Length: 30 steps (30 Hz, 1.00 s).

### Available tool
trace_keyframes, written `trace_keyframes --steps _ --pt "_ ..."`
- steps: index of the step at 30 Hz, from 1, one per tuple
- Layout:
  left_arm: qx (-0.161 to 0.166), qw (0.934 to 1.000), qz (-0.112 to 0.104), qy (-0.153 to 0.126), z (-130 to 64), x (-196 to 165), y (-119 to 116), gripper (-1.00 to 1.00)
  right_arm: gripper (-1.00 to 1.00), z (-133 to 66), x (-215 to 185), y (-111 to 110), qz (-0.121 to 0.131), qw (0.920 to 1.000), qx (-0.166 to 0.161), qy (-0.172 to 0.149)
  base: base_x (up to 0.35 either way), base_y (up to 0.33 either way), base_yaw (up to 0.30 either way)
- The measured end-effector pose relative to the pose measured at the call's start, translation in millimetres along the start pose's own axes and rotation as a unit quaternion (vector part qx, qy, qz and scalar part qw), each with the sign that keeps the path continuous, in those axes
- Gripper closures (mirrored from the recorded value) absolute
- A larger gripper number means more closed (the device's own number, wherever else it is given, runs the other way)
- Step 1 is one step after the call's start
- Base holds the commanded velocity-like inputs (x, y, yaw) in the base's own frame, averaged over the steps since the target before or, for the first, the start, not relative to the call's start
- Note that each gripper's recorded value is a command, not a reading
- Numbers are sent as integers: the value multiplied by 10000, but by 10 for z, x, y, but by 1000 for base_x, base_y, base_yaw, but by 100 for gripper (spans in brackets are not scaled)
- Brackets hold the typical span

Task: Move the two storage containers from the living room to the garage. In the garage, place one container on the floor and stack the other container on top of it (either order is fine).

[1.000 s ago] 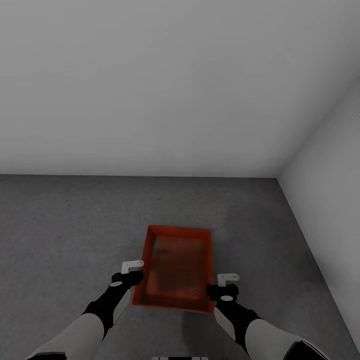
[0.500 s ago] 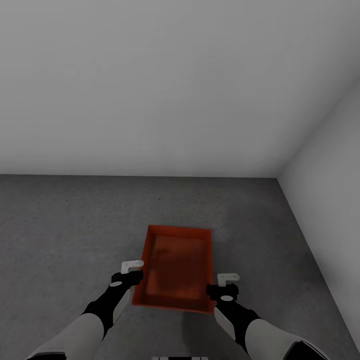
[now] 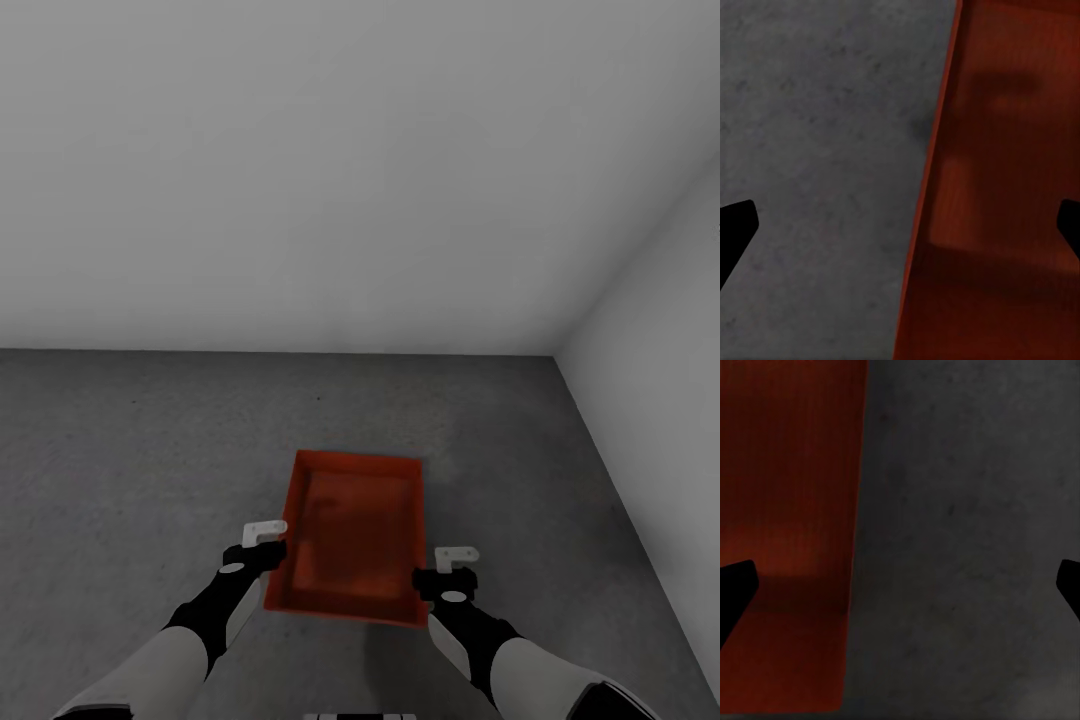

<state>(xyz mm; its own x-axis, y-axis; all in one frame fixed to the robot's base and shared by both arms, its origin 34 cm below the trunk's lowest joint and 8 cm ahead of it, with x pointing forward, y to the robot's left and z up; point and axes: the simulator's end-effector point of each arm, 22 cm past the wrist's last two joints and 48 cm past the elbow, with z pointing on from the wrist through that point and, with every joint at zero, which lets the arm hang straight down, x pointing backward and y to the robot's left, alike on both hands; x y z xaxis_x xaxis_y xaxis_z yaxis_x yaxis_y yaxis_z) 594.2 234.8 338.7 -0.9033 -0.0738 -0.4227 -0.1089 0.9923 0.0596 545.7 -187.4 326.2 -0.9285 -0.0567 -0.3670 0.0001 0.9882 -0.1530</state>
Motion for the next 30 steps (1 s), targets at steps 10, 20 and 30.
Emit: trace_keyframes --steps 10,20,30 --pt "3 10000 2 -6 0 -6 -1 -100 -100 2 1 -8 2 10000 6 2 0 0 0" --pt "3 10000 3 -6 0 -7 -1 -100 -100 2 2 -9 2 10000 7 2 0 0 0" --pt "3 10000 1 -6 0 -6 -1 -100 -100 1 0 -3 -1 10000 2 0 0 0 0"
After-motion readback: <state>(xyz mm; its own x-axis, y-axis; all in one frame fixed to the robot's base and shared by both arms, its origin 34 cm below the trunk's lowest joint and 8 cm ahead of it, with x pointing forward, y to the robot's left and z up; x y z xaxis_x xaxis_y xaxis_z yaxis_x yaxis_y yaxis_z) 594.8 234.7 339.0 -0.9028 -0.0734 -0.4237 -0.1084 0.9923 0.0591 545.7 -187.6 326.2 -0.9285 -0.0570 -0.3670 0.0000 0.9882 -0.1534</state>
